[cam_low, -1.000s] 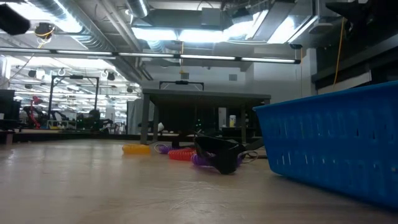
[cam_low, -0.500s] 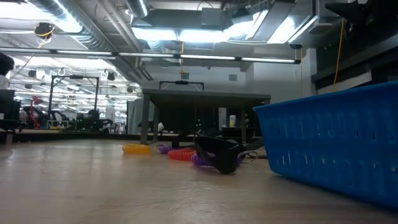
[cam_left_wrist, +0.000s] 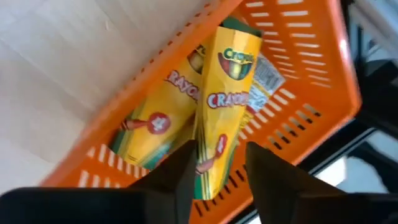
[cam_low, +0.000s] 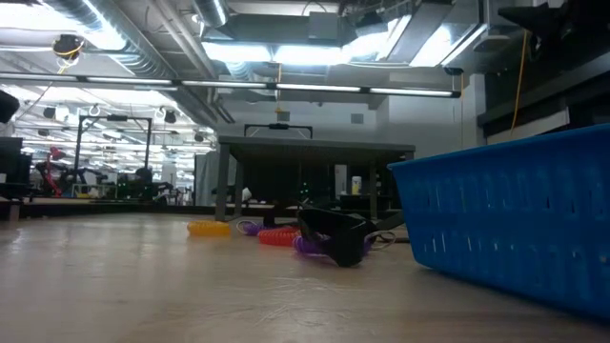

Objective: Pick & Place Office Desk Supplies
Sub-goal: Put the yellow crayon box into the orange bin, then put the black rubber band into the blue bin

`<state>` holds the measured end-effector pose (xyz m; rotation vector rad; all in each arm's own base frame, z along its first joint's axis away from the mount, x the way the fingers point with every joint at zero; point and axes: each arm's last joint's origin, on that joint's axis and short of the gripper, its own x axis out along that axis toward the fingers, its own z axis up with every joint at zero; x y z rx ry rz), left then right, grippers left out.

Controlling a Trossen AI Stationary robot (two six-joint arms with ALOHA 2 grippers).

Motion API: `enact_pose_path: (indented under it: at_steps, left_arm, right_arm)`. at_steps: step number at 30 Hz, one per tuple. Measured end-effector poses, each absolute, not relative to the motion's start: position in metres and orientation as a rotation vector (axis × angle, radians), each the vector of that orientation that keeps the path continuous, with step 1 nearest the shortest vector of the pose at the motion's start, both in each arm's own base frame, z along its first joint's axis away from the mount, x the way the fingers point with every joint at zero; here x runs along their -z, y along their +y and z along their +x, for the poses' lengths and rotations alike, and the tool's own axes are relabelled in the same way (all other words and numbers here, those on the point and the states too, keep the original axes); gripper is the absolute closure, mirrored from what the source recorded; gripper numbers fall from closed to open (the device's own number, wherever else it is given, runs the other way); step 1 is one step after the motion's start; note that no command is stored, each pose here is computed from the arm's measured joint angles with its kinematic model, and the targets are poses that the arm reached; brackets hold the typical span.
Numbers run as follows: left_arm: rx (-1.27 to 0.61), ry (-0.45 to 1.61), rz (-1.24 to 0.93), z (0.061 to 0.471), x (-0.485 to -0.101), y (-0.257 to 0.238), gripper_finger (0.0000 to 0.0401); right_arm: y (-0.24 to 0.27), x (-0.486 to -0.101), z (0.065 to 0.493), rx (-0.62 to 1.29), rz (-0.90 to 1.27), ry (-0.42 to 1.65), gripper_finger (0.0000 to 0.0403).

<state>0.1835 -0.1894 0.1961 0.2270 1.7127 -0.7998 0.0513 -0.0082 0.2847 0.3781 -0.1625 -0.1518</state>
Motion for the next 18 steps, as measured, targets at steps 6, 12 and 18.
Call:
enact_pose_path:
  at_steps: [6, 12, 18]
  left_arm:
    - [0.661, 1.661, 0.18, 0.18, -0.225, -0.181, 0.0223]
    - [0.442, 1.547, 0.227, 0.185, -0.266, -0.167, 0.0219]
    - [0.179, 1.36, 0.221, 0.208, -0.302, -0.144, 0.0219]
  right_arm:
    - [-0.008, -0.285, 0.051, 0.152, 0.379, -0.162, 0.026]
    - [-0.009, -0.285, 0.051, 0.163, 0.383, -0.165, 0.026]
    - [-0.01, -0.285, 0.051, 0.206, 0.388, -0.174, 0.026]
